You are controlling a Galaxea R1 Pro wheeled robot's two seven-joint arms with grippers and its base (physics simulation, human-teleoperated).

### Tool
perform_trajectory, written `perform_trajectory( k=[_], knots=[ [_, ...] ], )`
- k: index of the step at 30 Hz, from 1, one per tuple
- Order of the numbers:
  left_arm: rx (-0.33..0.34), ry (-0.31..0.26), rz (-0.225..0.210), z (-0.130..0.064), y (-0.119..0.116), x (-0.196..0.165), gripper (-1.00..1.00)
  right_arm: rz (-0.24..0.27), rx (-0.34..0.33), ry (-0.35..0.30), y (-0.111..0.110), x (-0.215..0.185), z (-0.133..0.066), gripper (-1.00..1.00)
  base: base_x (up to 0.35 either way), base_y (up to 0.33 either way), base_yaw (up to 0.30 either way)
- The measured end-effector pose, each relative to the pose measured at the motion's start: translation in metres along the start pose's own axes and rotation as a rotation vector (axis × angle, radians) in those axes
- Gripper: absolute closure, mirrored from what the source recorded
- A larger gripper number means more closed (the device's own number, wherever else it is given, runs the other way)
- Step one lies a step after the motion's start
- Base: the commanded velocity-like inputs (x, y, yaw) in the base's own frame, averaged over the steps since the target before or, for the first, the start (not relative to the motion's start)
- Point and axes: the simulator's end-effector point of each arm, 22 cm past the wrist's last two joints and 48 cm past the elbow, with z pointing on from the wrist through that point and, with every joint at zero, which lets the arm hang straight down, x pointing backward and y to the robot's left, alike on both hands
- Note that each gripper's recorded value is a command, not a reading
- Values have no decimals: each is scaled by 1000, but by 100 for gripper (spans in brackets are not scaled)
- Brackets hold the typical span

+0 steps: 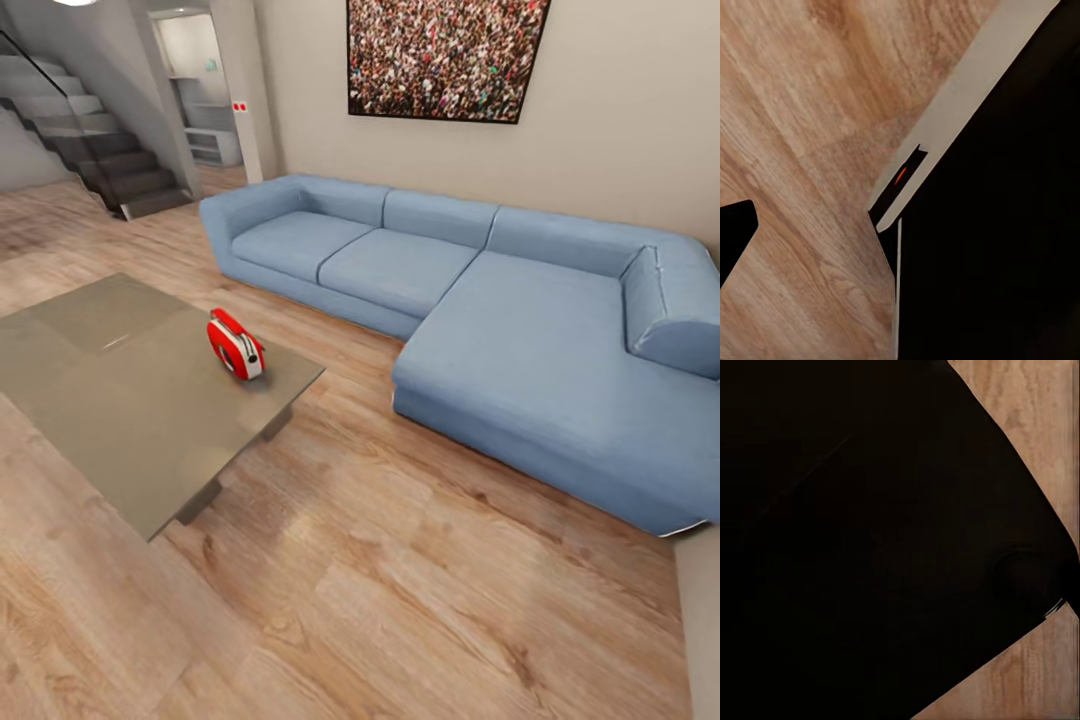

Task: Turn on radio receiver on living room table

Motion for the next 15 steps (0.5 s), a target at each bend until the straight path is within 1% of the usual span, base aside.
perform_trajectory(
  k=[8,15],
  knots=[
    [0,0,0,0,0,0,-100,0,0,0,0,0,0,-100,216,-114,4],
    [1,0,2,0,0,0,-100,0,0,0,0,0,0,-100,322,-37,0]
  ],
)
